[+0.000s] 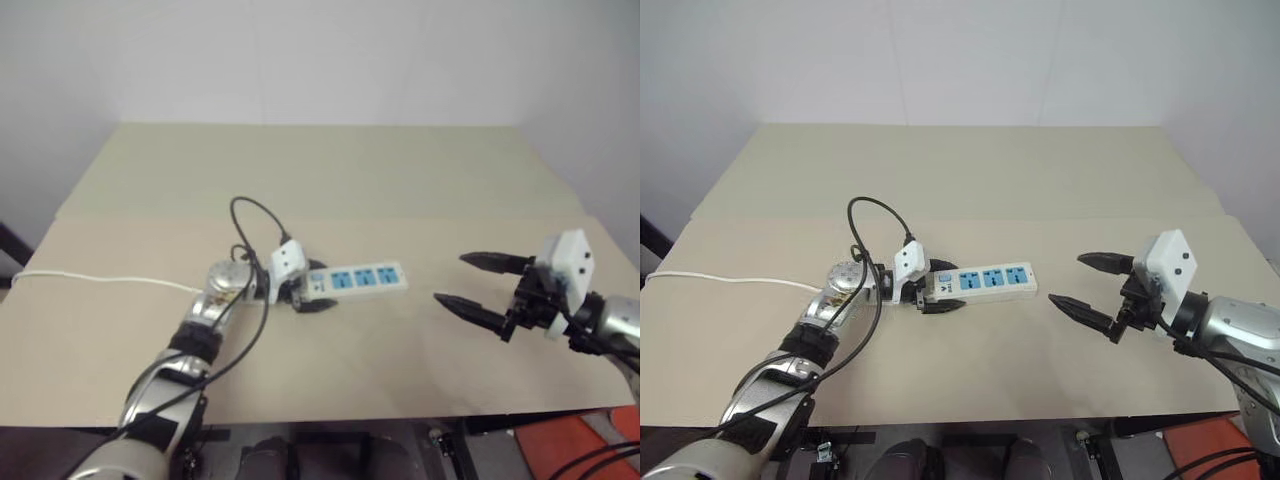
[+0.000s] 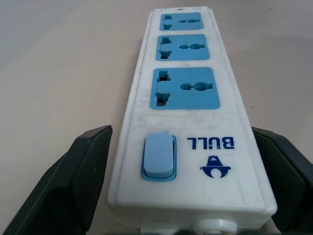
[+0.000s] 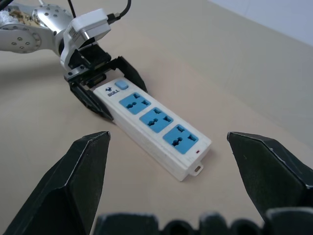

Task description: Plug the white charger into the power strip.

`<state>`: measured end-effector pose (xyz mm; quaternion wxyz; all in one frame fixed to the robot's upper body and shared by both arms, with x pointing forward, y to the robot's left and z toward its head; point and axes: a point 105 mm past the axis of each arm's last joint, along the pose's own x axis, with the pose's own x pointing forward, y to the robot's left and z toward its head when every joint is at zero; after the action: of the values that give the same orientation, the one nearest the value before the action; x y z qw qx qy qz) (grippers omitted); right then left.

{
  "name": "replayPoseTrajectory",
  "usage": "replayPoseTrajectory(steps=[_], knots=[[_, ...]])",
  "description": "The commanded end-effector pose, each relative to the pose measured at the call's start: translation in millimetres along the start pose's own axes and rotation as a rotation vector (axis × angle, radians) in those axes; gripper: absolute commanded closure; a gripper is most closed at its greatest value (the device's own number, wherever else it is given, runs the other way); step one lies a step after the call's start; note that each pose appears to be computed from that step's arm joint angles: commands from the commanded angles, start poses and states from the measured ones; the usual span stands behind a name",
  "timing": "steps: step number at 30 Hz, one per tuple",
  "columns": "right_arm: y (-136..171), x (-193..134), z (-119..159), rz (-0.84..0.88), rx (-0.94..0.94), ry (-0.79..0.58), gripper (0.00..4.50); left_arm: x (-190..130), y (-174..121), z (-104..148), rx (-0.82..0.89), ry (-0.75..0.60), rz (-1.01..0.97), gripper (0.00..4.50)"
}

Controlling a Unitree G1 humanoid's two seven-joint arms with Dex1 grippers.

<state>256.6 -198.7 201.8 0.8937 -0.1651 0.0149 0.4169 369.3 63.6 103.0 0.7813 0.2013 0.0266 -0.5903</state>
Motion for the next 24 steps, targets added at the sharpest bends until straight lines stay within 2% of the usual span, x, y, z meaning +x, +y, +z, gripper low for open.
replayPoseTrajectory(steps=[1,8,13,24], knots=[[-3,-7,13,-0.033,-0.042,-0.032,0.00,4,-1,-5,-0.004,-0.008,0.017,0.04],[-2,-9,10,-0.032,-0.041,-0.023,0.00,-3,-1,0,-0.067,-0.086,0.011,0.04],[-3,-10,10,-0.025,-0.044,-0.016,0.00,-11,-7,-2,-0.089,-0.105,-0.024,1.23],[-12,-12,9,-0.020,-0.055,0.011,0.00,-16,-19,-3,-0.074,-0.112,-0.061,1.22]])
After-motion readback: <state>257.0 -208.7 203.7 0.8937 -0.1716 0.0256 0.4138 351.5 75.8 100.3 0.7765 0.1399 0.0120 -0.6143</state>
